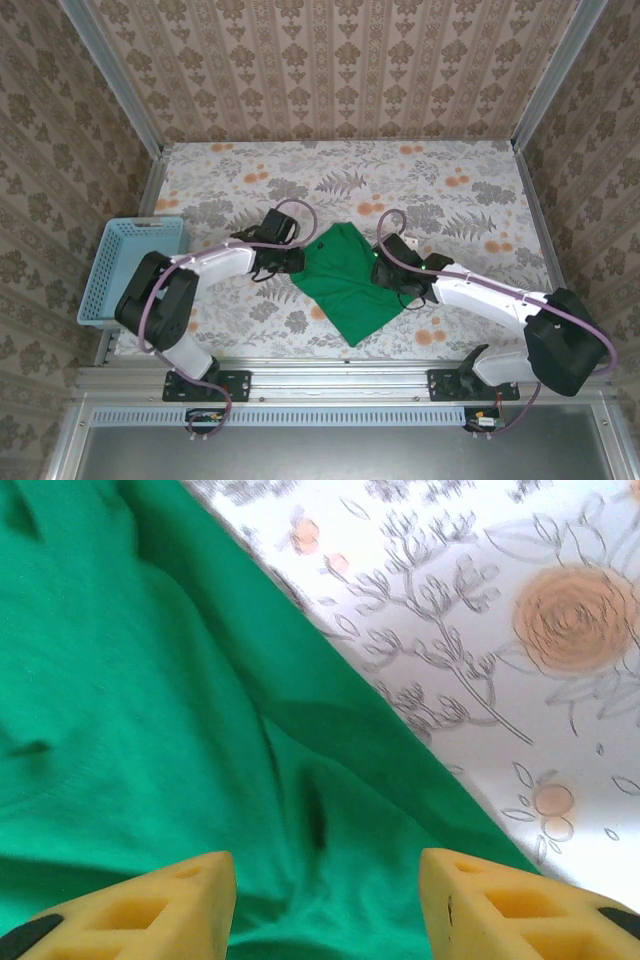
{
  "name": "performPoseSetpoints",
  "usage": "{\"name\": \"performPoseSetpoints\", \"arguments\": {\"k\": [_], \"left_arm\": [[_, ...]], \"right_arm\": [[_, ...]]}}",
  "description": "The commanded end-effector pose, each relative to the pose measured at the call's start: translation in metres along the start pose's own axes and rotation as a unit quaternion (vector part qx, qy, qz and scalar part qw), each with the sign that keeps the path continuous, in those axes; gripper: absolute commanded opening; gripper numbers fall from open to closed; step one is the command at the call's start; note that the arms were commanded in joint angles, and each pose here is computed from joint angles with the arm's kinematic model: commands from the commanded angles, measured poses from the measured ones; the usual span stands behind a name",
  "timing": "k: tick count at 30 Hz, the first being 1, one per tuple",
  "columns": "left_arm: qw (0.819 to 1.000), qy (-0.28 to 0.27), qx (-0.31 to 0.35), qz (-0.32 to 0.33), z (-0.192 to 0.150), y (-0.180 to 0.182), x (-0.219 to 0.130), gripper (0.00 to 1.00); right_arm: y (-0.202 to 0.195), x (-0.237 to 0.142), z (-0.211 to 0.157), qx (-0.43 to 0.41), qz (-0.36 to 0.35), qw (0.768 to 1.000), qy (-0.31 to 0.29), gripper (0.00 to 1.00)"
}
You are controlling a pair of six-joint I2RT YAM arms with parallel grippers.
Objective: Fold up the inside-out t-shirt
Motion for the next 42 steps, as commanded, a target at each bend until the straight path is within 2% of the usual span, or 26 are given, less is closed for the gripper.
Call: {"name": "performPoseSetpoints", "arguments": {"k": [1,4,8,12,22,30,33,36,39,42], "left_arm": [[1.000,-0.020,0.001,-0.012,0.026,-0.004,0.001,0.16],[1.000,-0.027,0.001,-0.013,0.042,-0.005,0.002,0.05],[0.999,-0.042,0.011,-0.018,0.063,-0.011,-0.003,0.03],[0.999,-0.042,0.018,-0.013,0.076,-0.013,-0.002,0.03],[0.999,-0.031,0.039,-0.010,0.093,-0.015,0.012,0.06],[0.999,-0.022,0.027,0.000,0.093,-0.007,0.030,0.07],[1.000,-0.016,0.020,0.006,0.090,-0.002,0.037,0.07],[1.000,-0.012,0.010,0.009,0.089,0.003,0.042,0.07],[1.000,-0.010,0.005,0.011,0.089,0.006,0.044,0.07],[1.000,-0.010,-0.001,0.016,0.091,0.009,0.045,0.07]], "right_arm": [[-0.017,0.012,-0.022,-0.001,-0.025,0.999,0.030,0.53],[-0.025,0.016,-0.037,-0.002,-0.039,0.998,0.042,0.52],[-0.025,0.022,-0.053,-0.010,-0.045,0.997,0.056,0.50],[-0.020,0.020,-0.055,-0.016,-0.031,0.997,0.063,0.49],[-0.018,0.003,-0.026,-0.043,0.017,0.999,0.026,0.51],[-0.012,0.023,-0.021,-0.064,0.030,0.997,0.044,0.51],[-0.008,0.029,-0.026,-0.067,0.039,0.995,0.059,0.45],[-0.009,0.037,-0.035,-0.075,0.024,0.994,0.076,0.31],[-0.007,0.028,-0.042,-0.089,0.016,0.993,0.071,0.17],[-0.006,0.015,-0.052,-0.087,0.015,0.994,0.064,0.10]]}}
Point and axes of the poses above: each hand's point on the last joint's axis, 136 mm out from that joint toward the fingers, its own x axis out along the fingers, its own y axis along the line the jaws close on, z = x × y, the point moved 6 cm from there along -x, back along the fingers, and after that the axes turned 5 degrees about x, right-handed, at the moved point
